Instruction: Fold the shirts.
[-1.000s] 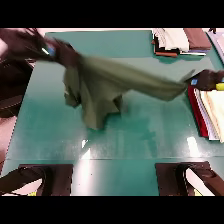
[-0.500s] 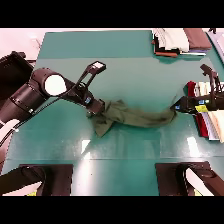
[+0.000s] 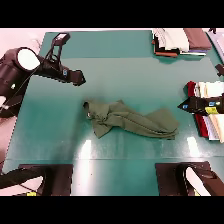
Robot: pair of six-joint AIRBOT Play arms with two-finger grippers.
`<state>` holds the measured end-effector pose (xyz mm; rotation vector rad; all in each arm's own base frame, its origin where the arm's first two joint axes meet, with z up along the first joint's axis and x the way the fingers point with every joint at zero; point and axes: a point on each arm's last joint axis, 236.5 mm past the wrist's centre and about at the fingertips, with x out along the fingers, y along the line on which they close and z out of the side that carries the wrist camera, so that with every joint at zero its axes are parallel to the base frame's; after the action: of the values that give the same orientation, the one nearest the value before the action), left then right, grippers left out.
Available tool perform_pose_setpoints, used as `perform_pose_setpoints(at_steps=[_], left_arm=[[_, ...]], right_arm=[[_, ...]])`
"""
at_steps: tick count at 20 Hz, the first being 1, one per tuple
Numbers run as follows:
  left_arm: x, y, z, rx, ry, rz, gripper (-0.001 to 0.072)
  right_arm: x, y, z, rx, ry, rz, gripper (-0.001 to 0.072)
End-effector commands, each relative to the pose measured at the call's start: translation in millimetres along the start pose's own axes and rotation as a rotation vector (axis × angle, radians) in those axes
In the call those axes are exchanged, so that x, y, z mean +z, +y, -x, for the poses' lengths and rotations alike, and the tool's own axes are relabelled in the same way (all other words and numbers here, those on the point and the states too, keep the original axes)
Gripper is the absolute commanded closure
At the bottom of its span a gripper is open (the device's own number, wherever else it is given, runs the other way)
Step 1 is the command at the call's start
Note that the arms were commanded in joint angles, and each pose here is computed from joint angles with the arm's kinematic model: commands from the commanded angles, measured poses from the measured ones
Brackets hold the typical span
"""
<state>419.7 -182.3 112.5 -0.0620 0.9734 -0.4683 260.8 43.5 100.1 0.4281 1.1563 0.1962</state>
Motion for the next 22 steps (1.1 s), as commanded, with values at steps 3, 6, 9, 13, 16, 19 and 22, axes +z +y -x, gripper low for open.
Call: perform_pose_setpoints(at_steps=[3, 6, 9, 13, 16, 19, 22], left_arm=[[-52.4, 50.9, -84.7, -0.01, 0.245, 0.171, 0.0177], [-97.5, 49.5, -120.6, -0.06, 0.419, 0.236, 0.0177], [-110.3, 42.5, -135.0, -0.109, 0.464, 0.26, 0.0177], [-101.6, 28.2, -139.6, -0.17, 0.429, 0.258, 0.0181], [-101.2, 28.2, -139.5, -0.17, 0.428, 0.258, 0.0679], [-82.8, 27.8, -127.0, -0.16, 0.396, 0.215, 0.0679], [-34.5, 29.7, -94.7, -0.112, 0.269, 0.125, 0.0679]], right_arm=[[-5.2, 0.5, -7.7, 0.027, 0.06, -0.028, 0.0266], [-2.3, 6.5, -10.0, 0.056, 0.057, -0.036, 0.0267], [-1.6, 6.3, -10.0, 0.055, 0.054, -0.035, 0.0267], [-0.6, 6.1, -10.0, 0.054, 0.049, -0.035, 0.0267], [0.9, 1.9, -9.8, 0.041, 0.043, -0.039, 0.0267], [3.0, -18.3, -7.6, 0.004, 0.029, -0.085, 0.0266], [-23.6, -67.4, -21.0, -0.099, 0.099, -0.137, 0.0259]])
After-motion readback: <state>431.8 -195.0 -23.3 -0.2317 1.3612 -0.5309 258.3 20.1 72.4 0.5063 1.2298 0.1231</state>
